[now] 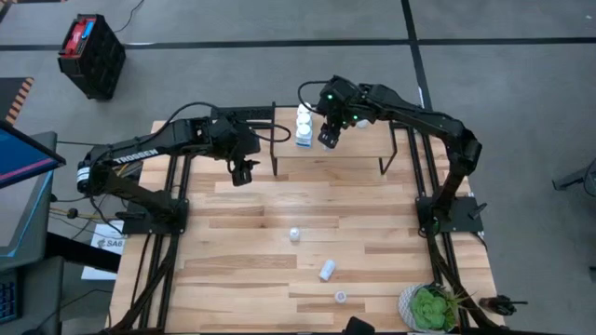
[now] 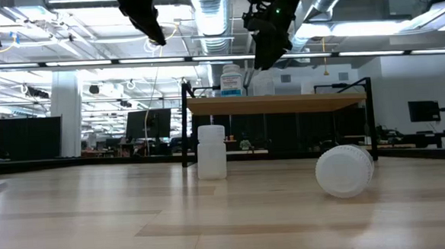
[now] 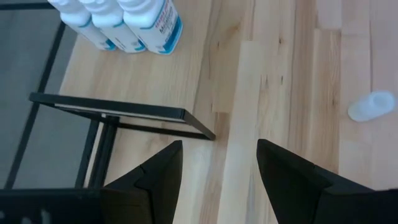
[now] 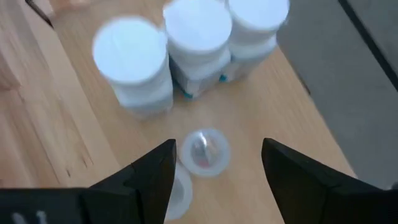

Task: Pick and place medicine bottles onto shelf by color
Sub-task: Adjust the transparent pill bottles on the shelf

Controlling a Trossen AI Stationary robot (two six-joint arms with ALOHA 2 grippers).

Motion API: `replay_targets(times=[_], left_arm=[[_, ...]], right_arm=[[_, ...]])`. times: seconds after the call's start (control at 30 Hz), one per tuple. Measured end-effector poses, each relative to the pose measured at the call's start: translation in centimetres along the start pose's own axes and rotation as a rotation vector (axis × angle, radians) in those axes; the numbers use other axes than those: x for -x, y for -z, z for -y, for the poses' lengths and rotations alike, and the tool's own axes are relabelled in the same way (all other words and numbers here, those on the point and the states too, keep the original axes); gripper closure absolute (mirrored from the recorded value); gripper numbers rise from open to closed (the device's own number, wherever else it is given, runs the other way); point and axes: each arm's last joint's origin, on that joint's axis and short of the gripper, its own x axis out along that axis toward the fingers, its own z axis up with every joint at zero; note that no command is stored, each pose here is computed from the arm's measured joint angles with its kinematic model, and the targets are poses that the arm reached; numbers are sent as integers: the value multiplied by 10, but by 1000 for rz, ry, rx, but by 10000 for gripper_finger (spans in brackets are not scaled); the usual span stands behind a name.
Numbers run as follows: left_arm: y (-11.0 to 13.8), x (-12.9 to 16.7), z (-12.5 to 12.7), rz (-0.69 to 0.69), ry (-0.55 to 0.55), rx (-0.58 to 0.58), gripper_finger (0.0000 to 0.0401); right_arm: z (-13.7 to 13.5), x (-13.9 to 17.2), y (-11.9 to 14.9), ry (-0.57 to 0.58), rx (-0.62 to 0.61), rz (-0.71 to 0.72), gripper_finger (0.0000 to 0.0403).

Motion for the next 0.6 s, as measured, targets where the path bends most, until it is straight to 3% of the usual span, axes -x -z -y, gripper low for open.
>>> replay_targets(times=[0.6], left_arm=[[-1,-1,0,6,-3,1,207]], right_arm=[[-8,-13,2,-17,20,-53,143]])
